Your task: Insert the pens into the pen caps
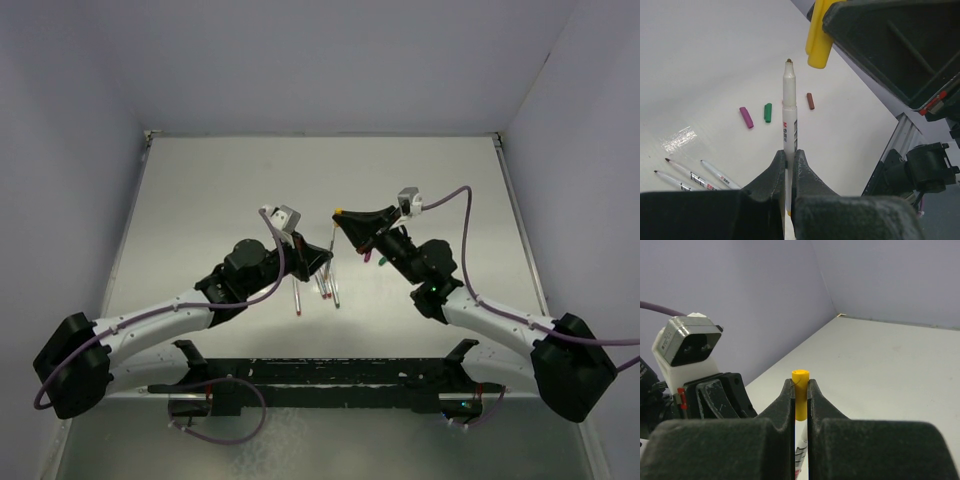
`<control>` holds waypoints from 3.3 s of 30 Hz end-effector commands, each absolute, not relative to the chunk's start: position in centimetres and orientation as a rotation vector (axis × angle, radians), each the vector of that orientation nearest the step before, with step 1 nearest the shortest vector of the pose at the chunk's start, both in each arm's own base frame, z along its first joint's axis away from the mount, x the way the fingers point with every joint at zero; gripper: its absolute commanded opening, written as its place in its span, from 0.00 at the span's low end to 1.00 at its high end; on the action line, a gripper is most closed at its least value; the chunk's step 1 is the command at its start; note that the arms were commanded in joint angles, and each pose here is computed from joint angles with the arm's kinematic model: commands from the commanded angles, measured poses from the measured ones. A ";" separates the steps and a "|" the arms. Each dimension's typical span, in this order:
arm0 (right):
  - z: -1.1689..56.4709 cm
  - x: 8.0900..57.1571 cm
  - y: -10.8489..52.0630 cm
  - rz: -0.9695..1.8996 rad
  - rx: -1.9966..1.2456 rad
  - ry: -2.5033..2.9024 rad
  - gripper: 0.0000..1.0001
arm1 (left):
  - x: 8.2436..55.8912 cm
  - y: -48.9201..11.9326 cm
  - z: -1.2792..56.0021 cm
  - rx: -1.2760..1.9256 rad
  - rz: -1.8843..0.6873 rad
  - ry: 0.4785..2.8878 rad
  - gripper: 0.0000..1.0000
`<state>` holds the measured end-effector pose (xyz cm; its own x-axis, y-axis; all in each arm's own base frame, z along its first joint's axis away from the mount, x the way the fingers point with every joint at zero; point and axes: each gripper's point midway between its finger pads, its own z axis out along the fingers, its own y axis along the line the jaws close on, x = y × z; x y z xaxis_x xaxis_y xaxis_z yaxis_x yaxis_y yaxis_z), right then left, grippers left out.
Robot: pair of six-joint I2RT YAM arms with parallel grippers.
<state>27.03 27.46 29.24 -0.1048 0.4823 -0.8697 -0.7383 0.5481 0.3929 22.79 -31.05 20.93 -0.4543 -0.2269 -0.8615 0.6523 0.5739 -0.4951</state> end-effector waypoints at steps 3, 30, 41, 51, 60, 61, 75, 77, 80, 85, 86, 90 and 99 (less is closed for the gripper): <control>30.9 27.3 27.1 1.026 -0.234 1.235 0.00 | 22.2 -31.3 23.1 0.366 -1.106 1.682 0.00; 30.3 27.8 27.6 1.024 -0.241 1.243 0.00 | 22.0 -31.5 22.8 0.376 -1.114 1.693 0.00; 30.1 27.6 28.1 1.060 -0.243 1.248 0.00 | 22.2 -30.8 23.0 0.340 -1.093 1.679 0.00; 30.2 26.9 28.2 1.116 -0.233 1.253 0.00 | 22.7 -31.2 23.0 0.326 -1.094 1.672 0.00; 29.5 26.8 28.5 1.151 -0.220 1.274 0.00 | 23.1 -31.2 23.8 0.311 -1.095 1.636 0.00; 29.4 26.8 28.6 1.153 -0.221 1.275 0.00 | 23.1 -31.0 24.2 0.303 -1.095 1.618 0.00; 27.6 25.7 30.4 1.228 -0.332 1.351 0.00 | 24.1 -29.6 27.2 0.247 -1.043 1.480 0.00; 26.8 25.5 30.8 1.233 -0.357 1.389 0.00 | 24.3 -29.3 27.9 0.240 -1.024 1.458 0.00; 25.5 25.3 31.2 1.234 -0.387 1.449 0.00 | 24.7 -28.9 28.9 0.240 -0.986 1.428 0.00; 23.8 25.0 31.6 1.244 -0.418 1.522 0.00 | 25.3 -28.7 30.3 0.241 -0.940 1.395 0.00; 23.4 25.0 31.7 1.242 -0.423 1.545 0.00 | 25.4 -28.6 30.5 0.238 -0.930 1.386 0.00; 21.8 25.0 32.0 1.229 -0.444 1.624 0.00 | 25.8 -27.8 32.1 0.211 -0.897 1.335 0.00; 17.3 25.0 32.5 1.207 -0.459 1.794 0.00 | 25.9 -26.0 37.4 0.150 -0.863 1.184 0.00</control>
<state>27.83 31.34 25.26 -0.3127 0.3927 -0.8649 -0.7474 0.4602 0.4792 24.87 -28.22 21.20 -0.2438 -0.1859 -0.9518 0.6297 0.7161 -0.3012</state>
